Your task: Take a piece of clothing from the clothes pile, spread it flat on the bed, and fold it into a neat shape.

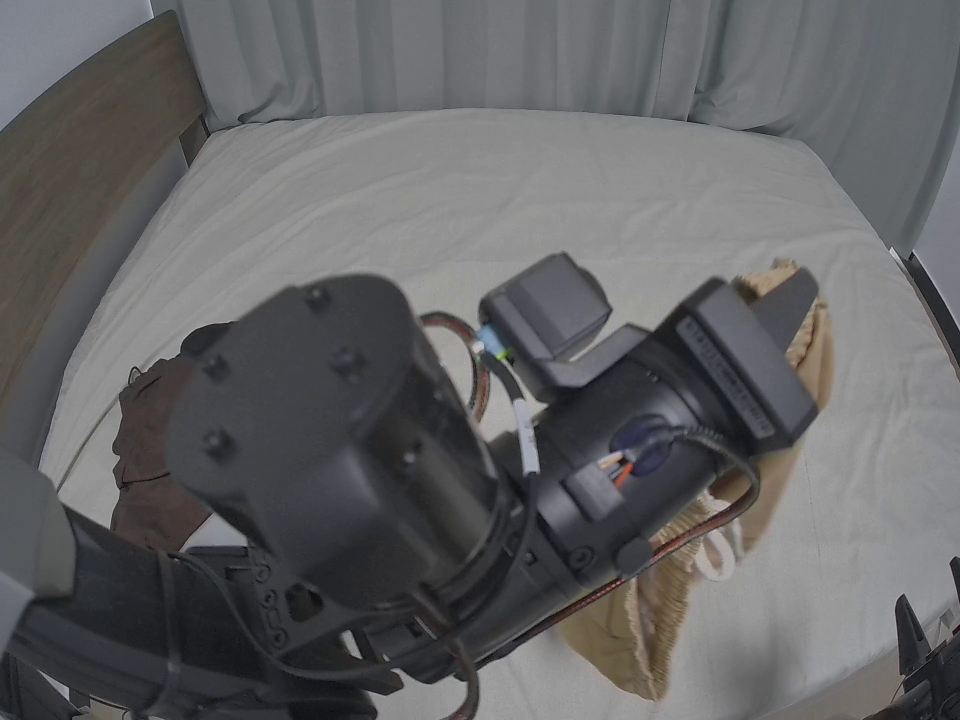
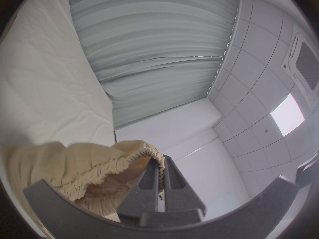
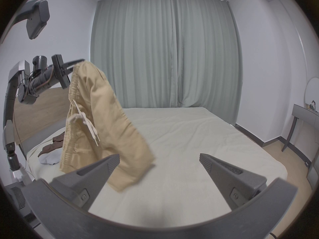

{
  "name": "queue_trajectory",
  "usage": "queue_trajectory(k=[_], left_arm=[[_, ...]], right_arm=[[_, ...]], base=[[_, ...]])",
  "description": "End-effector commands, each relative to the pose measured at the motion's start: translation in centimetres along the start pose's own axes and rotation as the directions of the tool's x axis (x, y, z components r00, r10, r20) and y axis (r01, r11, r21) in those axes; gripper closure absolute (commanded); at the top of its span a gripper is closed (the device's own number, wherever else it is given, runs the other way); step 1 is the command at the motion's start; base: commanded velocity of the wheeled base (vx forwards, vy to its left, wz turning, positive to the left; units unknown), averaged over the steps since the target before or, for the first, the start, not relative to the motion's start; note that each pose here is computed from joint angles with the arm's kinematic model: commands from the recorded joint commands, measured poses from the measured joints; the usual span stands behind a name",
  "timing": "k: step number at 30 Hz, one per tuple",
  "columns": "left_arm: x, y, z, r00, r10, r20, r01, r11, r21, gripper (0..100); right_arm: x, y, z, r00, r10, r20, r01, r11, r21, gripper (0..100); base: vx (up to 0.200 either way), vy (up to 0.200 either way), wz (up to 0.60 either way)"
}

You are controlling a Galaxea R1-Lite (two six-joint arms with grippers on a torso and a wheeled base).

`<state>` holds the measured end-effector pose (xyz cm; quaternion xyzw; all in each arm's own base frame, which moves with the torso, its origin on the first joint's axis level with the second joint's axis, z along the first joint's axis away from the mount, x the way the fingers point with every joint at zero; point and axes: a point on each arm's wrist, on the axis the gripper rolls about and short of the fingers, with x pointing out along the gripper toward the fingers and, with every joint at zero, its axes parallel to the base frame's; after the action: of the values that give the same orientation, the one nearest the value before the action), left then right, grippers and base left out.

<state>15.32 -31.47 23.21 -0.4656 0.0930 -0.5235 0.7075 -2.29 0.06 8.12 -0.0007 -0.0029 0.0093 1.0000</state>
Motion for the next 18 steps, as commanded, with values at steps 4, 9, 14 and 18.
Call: queue_trajectory(k=[4, 9, 14, 18], left_arm=[[-1.6, 2.9, 3.2, 0.991, 0.11, 0.071, -0.11, 0.994, 0.0, 100], [-3.7, 7.5, 3.5, 0.965, 0.242, 0.101, -0.248, 0.968, 0.05, 100], [-6.4, 11.5, 2.7, 0.937, 0.331, 0.113, -0.346, 0.925, 0.159, 100], [-9.2, 14.3, 2.8, 0.888, 0.446, 0.113, -0.46, 0.859, 0.227, 100]], right_arm=[[0.1, 0.0, -0.5, 1.0, 0.0, -0.009, 0.0, 1.0, 0.0, 0], [0.1, 0.0, -0.5, 1.0, 0.0, -0.009, 0.0, 1.0, 0.0, 0], [0.1, 0.0, -0.5, 1.0, 0.0, -0.009, 0.0, 1.0, 0.0, 0], [0.1, 0.0, -0.5, 1.0, 0.0, -0.009, 0.0, 1.0, 0.0, 0]], base=[[0.0, 0.0, 0.0], [0.0, 0.0, 0.0], [0.0, 0.0, 0.0], [0.0, 0.0, 0.0]])
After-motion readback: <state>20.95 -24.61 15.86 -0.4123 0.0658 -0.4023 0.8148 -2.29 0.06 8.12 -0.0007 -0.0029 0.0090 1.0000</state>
